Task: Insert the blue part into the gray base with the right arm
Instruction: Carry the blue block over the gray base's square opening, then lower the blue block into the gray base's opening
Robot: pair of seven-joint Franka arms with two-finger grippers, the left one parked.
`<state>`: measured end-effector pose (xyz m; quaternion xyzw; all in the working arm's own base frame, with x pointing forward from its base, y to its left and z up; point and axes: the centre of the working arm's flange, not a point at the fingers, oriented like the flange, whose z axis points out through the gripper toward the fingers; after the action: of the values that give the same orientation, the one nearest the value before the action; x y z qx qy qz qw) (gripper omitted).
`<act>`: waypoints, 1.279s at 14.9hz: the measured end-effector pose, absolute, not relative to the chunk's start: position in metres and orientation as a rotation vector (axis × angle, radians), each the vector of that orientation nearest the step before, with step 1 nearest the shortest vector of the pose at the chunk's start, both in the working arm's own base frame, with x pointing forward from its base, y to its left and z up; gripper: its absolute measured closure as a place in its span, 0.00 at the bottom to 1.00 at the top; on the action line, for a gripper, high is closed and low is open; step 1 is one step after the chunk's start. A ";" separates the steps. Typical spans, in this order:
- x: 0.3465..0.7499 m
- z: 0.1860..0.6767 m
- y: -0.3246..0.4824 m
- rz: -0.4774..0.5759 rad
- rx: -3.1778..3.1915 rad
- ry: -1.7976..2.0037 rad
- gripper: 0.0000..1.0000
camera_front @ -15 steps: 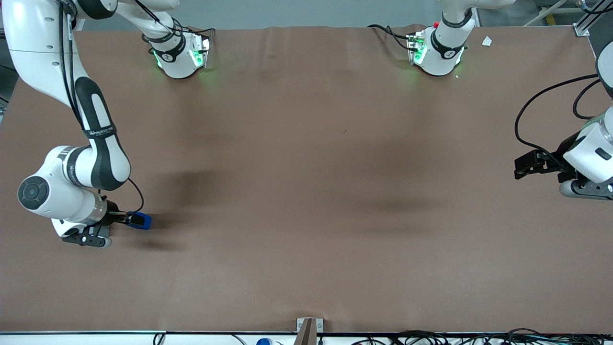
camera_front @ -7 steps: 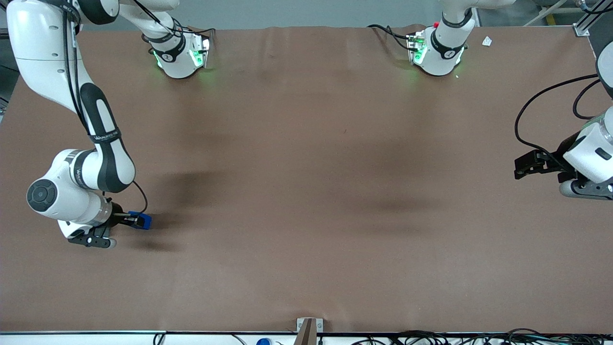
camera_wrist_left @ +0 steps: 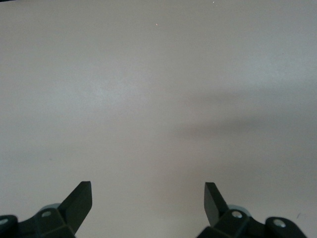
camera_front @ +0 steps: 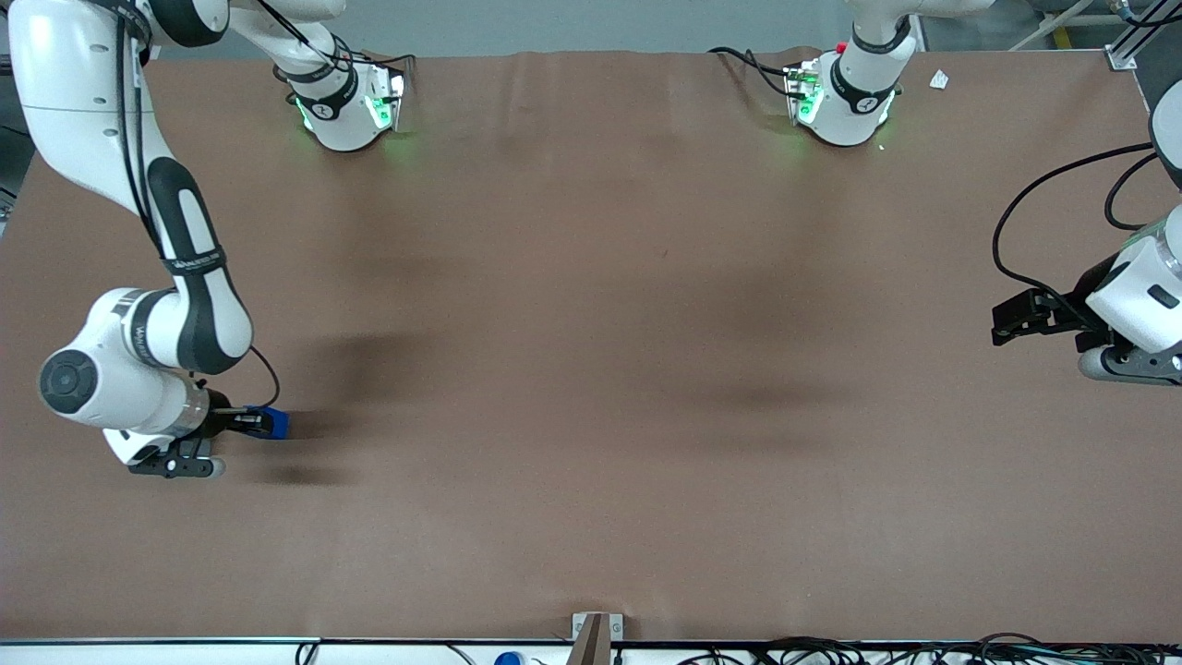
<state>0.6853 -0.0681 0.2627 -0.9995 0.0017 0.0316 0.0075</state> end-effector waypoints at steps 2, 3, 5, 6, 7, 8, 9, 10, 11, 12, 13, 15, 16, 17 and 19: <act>0.693 0.302 -0.100 0.104 -3.117 -0.086 0.49; 0.694 0.317 -0.118 0.098 -3.112 -0.119 0.49; 0.691 0.331 -0.149 0.092 -3.109 -0.124 0.49; 0.688 0.330 -0.161 0.099 -3.107 -0.111 0.49; 0.686 0.330 -0.170 0.100 -3.107 -0.099 0.49; 0.685 0.329 -0.176 0.099 -3.107 -0.088 0.49; 0.685 0.328 -0.179 0.098 -3.108 -0.081 0.49; 0.686 0.327 -0.181 0.099 -3.108 -0.079 0.49; 0.687 0.326 -0.181 0.099 -3.108 -0.078 0.49; 0.688 0.325 -0.182 0.099 -3.109 -0.077 0.49; 0.689 0.323 -0.183 0.099 -3.109 -0.075 0.49; 0.690 0.320 -0.187 0.098 -3.111 -0.068 0.49; 0.691 0.320 -0.190 0.095 -3.112 -0.063 0.49; 0.692 0.320 -0.193 0.090 -3.113 -0.057 0.49; 0.694 0.317 -0.202 0.085 -3.116 -0.041 0.49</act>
<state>0.6940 -0.2020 0.3175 -0.9995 -0.0131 0.0272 0.0121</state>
